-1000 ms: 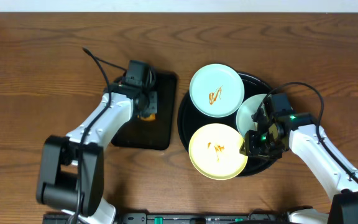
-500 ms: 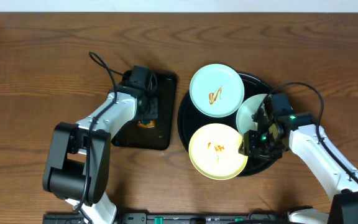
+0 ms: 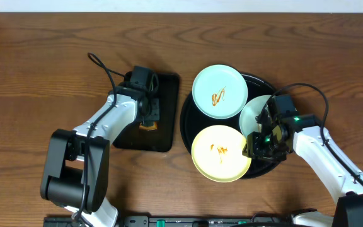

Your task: Clean dirty plates on tray and stack at the side

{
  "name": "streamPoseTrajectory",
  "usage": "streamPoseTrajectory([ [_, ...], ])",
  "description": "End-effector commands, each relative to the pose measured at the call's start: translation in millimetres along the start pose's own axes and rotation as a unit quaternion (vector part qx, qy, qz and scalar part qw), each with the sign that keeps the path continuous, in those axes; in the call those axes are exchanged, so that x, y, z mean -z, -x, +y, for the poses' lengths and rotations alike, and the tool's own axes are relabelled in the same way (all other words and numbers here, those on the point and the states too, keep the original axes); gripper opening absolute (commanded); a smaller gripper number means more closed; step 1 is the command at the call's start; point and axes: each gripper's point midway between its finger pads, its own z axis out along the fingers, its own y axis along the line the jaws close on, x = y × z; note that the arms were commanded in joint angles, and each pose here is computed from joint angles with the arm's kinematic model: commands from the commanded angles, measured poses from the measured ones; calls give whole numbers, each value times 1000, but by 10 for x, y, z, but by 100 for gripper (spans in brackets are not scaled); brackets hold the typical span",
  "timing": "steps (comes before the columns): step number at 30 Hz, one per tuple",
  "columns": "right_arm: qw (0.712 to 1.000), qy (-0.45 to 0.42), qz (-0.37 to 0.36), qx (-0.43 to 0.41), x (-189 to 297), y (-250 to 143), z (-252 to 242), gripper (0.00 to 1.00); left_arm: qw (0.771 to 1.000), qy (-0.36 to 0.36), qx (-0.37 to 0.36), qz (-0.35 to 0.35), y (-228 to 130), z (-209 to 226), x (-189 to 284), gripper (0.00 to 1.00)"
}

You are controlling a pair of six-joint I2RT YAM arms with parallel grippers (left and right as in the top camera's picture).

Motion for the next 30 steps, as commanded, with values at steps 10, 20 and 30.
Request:
streamPoseTrajectory([
  [10, 1000, -5, 5, -3, -25, -29, -18, 51, 1000, 2, 12, 5, -47, 8, 29, 32],
  [20, 1000, -5, 5, -3, -25, -29, -19, 51, 1000, 4, 17, 10, -70, 15, 30, 8],
  [30, 1000, -23, -1, -3, -32, -11, -85, 50, 999, -8, 20, -27, 102, -43, 375, 7],
])
